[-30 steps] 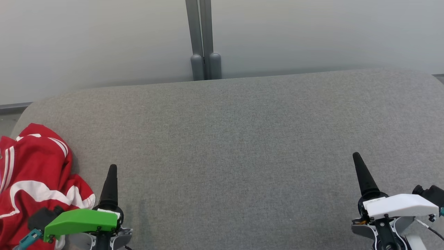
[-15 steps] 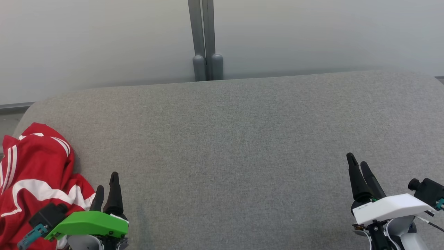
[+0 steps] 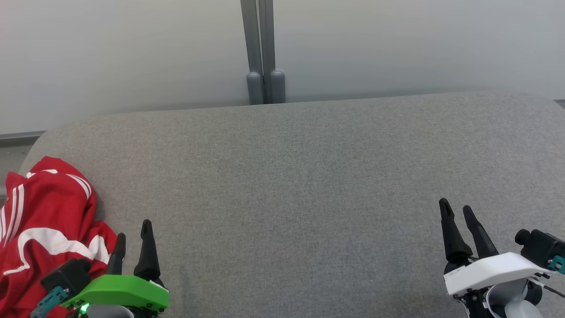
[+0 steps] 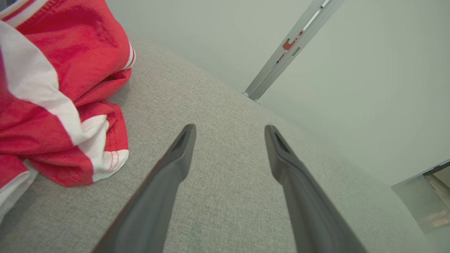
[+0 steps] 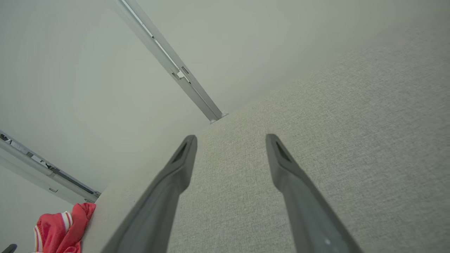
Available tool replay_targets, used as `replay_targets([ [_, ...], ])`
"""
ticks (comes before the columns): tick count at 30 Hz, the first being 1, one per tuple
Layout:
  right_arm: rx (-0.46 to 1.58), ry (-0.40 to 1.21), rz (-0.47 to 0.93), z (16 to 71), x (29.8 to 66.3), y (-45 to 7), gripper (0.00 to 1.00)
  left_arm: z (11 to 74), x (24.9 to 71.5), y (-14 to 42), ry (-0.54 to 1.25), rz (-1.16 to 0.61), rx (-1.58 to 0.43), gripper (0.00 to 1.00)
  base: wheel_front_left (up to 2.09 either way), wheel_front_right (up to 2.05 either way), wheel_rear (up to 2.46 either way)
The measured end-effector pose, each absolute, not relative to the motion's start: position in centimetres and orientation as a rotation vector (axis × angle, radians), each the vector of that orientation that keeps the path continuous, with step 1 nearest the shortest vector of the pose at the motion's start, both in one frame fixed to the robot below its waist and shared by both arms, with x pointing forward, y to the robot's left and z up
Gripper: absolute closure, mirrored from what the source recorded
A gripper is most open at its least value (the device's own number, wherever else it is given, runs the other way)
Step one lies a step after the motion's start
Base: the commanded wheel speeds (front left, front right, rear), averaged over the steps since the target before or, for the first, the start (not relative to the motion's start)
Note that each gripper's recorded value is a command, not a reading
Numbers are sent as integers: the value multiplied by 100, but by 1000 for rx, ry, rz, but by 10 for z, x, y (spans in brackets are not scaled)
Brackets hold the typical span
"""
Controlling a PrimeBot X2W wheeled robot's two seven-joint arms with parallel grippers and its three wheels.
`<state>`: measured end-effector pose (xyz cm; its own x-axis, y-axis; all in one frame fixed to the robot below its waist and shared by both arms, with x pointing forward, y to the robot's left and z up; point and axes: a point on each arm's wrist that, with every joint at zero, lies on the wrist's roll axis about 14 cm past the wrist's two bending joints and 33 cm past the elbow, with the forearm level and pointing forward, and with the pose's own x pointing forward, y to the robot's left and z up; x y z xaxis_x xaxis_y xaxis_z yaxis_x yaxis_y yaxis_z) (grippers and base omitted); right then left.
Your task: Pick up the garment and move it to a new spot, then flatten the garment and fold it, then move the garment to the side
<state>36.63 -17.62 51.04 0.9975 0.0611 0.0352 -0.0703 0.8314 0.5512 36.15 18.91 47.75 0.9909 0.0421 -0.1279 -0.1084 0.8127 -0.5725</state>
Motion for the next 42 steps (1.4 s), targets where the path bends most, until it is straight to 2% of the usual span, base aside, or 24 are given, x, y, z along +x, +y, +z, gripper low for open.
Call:
replay_targets([
  [42, 179, -106, 93, 523, 363, -180, 0, 480, 348, 183, 36, -24, -165, 0, 0, 0, 0],
])
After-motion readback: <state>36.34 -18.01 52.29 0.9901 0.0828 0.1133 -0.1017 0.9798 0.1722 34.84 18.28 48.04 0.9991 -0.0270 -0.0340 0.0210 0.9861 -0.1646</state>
